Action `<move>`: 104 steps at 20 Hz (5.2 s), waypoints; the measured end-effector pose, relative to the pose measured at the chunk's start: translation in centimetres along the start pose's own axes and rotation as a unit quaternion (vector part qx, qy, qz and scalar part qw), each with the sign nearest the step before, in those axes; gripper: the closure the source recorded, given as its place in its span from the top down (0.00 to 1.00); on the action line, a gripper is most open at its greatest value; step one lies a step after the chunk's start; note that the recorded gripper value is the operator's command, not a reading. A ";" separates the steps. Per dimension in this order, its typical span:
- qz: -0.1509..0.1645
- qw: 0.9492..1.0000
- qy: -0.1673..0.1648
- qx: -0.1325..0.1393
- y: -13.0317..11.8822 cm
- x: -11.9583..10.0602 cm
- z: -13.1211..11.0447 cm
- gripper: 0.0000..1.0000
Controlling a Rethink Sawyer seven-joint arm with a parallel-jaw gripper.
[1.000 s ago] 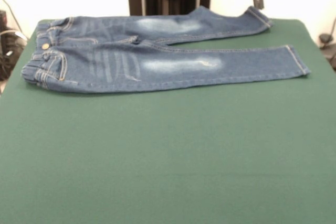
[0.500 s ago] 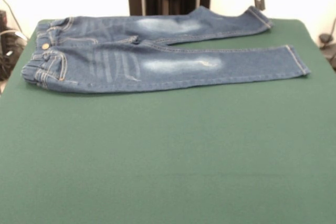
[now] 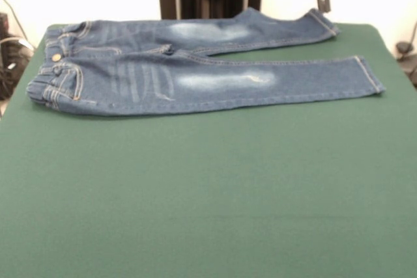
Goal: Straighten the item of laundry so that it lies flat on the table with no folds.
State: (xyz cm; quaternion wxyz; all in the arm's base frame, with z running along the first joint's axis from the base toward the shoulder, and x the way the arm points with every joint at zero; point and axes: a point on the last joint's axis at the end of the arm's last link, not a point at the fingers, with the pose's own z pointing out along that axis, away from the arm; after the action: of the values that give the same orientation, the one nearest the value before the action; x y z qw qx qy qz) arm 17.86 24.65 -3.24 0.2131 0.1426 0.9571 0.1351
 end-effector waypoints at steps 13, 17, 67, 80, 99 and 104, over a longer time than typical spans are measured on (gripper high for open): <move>0.003 1.000 0.002 -0.003 0.3 0.1 -0.2 0.00; 0.001 1.000 0.003 -0.003 0.5 0.2 -0.7 0.00; -0.028 0.971 0.176 0.160 -6.1 -0.5 -4.8 0.00; -0.096 0.969 0.184 0.136 -5.2 2.5 -5.2 0.00; -0.144 0.979 -0.054 -0.137 2.0 2.7 -1.8 0.00; -0.139 0.976 -0.084 -0.145 2.0 2.0 -0.3 0.00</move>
State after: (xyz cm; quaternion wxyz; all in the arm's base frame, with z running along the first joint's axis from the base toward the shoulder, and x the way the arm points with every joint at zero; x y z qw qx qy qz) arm 16.46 27.10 -3.09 0.3276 -0.0136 0.9164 0.2295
